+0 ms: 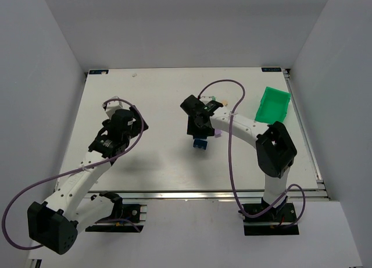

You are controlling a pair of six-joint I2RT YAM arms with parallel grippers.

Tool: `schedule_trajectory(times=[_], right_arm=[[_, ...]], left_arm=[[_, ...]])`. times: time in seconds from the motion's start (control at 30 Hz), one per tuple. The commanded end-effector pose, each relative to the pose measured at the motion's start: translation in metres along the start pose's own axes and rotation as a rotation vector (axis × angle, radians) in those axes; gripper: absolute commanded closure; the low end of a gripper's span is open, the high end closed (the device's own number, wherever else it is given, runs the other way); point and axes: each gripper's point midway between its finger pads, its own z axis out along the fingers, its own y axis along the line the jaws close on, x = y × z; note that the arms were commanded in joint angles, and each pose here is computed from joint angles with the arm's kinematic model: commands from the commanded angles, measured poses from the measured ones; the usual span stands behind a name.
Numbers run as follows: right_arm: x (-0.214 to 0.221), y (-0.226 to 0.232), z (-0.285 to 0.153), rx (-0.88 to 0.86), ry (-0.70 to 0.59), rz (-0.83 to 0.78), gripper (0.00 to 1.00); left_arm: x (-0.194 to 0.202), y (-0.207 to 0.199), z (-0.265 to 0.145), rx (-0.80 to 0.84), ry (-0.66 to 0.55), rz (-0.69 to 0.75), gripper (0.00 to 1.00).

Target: Build the wood block tower

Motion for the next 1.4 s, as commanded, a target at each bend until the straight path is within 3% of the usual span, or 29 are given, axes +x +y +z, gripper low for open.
schedule_trajectory(times=[0.0,1.37], right_arm=[[0.007,-0.005,-0.001,0.053,0.017,0.02,0.9],[0.016,-0.003,0.015,0.158,0.084,0.14,0.74]], left_arm=[[0.0,0.003,-0.003,-0.002,-0.01,-0.006,0.02],[0.008,-0.006,-0.007,0.077,0.007,-0.002,0.02]])
